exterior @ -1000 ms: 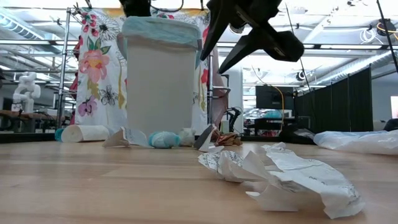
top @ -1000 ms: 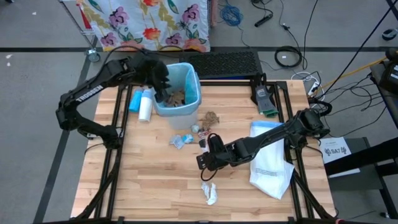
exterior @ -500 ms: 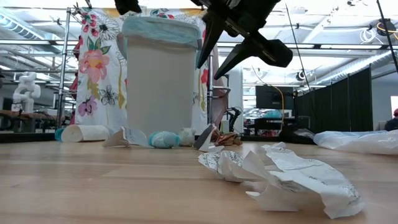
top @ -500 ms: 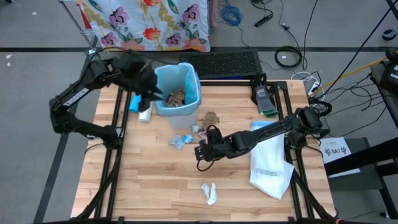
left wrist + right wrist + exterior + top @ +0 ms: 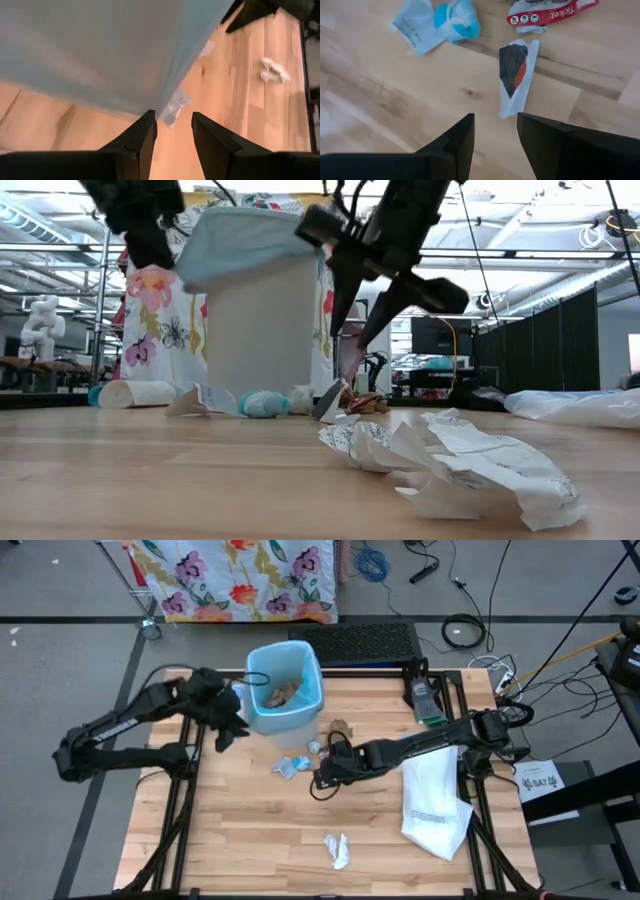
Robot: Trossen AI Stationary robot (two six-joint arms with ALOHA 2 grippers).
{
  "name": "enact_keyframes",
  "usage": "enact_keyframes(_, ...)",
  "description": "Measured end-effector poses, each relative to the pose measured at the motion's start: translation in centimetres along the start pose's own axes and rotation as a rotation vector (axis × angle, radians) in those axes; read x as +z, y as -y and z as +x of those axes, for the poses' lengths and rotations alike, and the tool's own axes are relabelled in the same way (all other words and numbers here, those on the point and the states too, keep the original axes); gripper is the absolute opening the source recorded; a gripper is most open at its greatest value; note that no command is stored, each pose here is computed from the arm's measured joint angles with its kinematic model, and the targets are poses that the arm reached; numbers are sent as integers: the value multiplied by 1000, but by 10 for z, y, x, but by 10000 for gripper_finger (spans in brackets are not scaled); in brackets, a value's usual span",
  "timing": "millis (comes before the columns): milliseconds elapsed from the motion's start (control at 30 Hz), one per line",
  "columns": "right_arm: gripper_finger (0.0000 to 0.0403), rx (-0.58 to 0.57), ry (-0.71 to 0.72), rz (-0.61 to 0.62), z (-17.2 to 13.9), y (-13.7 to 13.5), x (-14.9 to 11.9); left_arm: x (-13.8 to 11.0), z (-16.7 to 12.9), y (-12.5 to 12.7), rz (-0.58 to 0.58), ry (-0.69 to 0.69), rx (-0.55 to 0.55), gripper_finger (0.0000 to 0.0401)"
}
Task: Place trash/remove bag and relplace
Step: Put the white paper into the white trash bin
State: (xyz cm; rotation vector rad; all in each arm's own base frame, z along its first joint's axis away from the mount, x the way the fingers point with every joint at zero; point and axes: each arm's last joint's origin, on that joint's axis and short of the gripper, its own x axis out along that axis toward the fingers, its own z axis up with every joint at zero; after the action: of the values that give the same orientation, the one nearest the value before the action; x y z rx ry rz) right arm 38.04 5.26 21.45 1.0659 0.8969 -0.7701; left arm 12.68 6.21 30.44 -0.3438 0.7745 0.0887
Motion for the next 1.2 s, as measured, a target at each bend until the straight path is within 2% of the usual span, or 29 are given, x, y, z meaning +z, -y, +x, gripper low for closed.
enact_keyframes(133, 141, -14, 2, -6, 15, 1, 9, -21, -6, 4, -26, 28, 7, 130)
enact_keyframes(233, 141, -37, -18, -27, 28, 4, 14, -27, -19, 10, -9, 105, 14, 130)
enact_keyframes(400, 137, -6, -96, -78, 51, 4, 19, -42, -42, 19, 15, 227, 81, 130)
enact_keyframes(467, 117, -6, -106, -88, 60, 5, 19, -49, -48, 21, -3, 257, 110, 130)
enact_keyframes(533, 72, 14, -101, -101, 66, 3, 20, -58, -48, 21, -13, 253, 123, 130)
enact_keyframes(600, 23, 39, -91, -115, 66, 1, 19, -67, -45, 21, -26, 252, 121, 130)
enact_keyframes(633, 13, 46, -76, -120, 66, -1, 18, -70, -43, 20, -38, 252, 119, 130)
enact_keyframes(733, 4, 31, -42, -109, 59, -2, 13, -84, -35, 17, -62, 245, 117, 130)
enact_keyframes(867, 1, 70, -33, -116, 42, -7, 6, -100, -24, 13, -116, 237, 112, 130)
enact_keyframes(967, 0, 66, -29, -112, 33, -8, 0, -99, -28, 15, -103, 292, 108, 130)
enact_keyframes(1200, 2, 109, -10, -130, 23, -13, -4, -97, -28, 15, -97, 313, 114, 130)
